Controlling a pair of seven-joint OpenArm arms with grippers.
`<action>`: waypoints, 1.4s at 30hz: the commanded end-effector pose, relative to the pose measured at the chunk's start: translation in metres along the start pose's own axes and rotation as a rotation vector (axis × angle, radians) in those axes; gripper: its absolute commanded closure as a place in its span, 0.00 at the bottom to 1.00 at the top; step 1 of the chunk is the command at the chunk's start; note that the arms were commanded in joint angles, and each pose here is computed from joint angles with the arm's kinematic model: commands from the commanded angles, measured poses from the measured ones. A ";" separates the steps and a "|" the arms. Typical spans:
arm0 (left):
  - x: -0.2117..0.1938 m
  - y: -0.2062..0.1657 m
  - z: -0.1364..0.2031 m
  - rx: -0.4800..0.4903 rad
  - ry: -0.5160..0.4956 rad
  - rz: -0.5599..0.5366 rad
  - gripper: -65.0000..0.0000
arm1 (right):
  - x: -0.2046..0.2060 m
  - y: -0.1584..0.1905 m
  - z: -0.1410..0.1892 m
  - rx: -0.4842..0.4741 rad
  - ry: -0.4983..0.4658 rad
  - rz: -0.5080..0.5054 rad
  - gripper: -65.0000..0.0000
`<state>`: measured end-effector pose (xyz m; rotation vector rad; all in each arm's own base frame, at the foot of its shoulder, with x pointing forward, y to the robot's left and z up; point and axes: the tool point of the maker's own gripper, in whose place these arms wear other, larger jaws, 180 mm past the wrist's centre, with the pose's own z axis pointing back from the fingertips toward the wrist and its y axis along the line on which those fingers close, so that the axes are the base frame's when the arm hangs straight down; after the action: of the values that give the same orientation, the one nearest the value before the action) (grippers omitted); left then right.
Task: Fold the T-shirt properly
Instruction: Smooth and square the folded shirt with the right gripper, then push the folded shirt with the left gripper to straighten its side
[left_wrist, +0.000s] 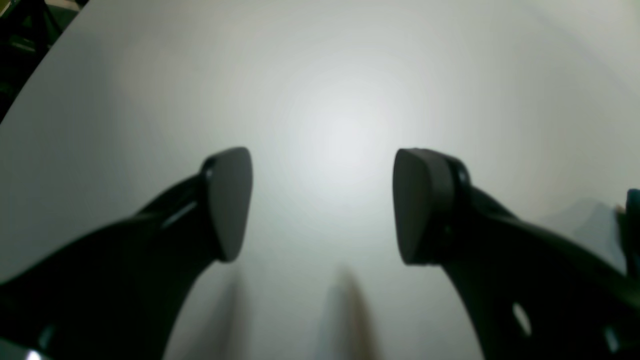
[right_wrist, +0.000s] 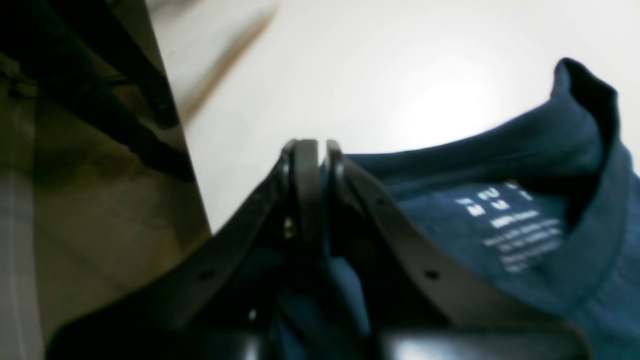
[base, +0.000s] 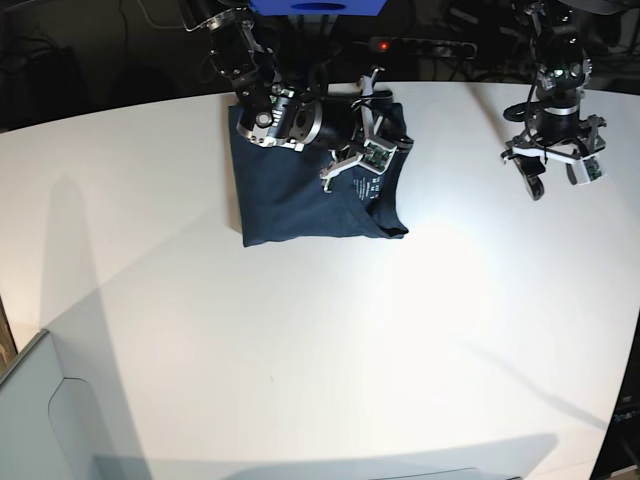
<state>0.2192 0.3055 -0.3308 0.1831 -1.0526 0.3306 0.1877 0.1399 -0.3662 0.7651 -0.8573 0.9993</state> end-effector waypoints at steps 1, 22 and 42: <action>0.012 -0.001 0.002 -0.008 -0.041 -0.008 0.34 | 0.023 -0.006 0.007 -0.013 -0.081 0.016 0.99; 0.009 -0.097 0.018 -0.234 -0.001 0.043 0.34 | -0.030 -0.167 0.122 -0.487 0.069 -0.083 0.90; -0.036 -0.199 0.047 -0.500 0.127 0.071 0.23 | -0.031 -0.184 0.183 -0.664 0.019 -0.088 0.78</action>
<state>0.2314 0.0973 -0.3431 -0.3186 -0.9636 0.1291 0.2967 -0.0946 -0.3526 0.2112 -0.9919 0.5706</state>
